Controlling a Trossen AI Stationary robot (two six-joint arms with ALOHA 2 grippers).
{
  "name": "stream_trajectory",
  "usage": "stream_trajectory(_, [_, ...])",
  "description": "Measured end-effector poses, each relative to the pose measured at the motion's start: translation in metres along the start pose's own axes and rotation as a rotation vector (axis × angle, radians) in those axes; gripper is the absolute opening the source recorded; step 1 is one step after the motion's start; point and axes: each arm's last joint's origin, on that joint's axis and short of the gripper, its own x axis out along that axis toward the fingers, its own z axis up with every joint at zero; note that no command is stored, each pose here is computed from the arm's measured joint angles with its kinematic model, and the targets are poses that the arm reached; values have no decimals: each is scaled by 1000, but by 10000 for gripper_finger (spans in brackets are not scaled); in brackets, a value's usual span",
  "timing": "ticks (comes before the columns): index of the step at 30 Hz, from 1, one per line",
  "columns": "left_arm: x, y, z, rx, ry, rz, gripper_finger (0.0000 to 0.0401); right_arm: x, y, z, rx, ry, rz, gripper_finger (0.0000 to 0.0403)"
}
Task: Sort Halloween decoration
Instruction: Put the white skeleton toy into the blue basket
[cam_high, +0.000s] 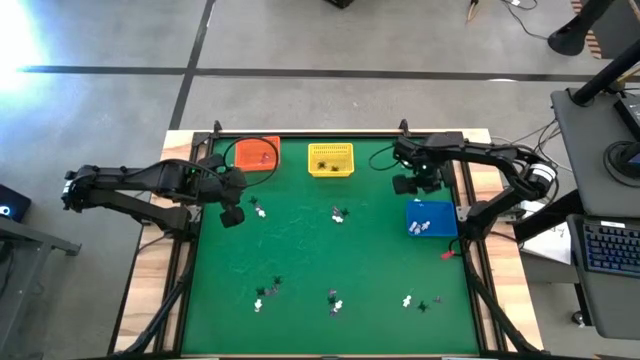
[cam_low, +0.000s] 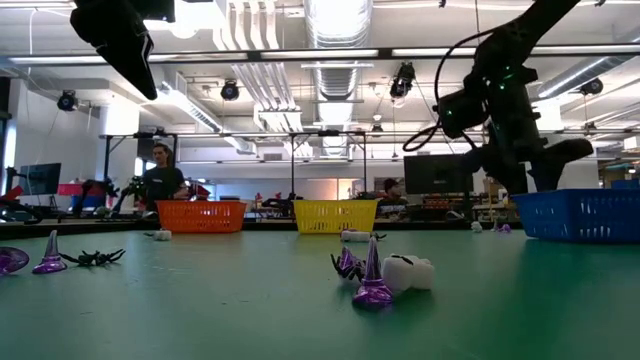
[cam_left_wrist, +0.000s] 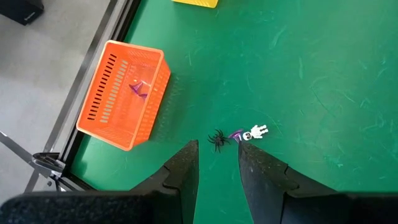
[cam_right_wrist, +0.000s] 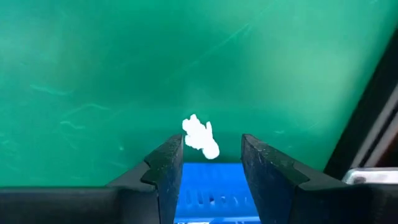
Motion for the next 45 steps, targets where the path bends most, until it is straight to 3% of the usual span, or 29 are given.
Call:
stream_trajectory(5, [0,0,0,0,0,0,95,11,-4,2,-21,22,60,155])
stream_trajectory(32, [0,0,0,-1,-1,1,95,40,-4,10,-74,81,59,153])
stream_trajectory(37, [0,0,0,-2,0,-2,95,45,-2,13,-92,106,43,125])
stream_trajectory(45, [0,0,0,-2,1,-4,95,38,-2,12,-100,70,76,40])
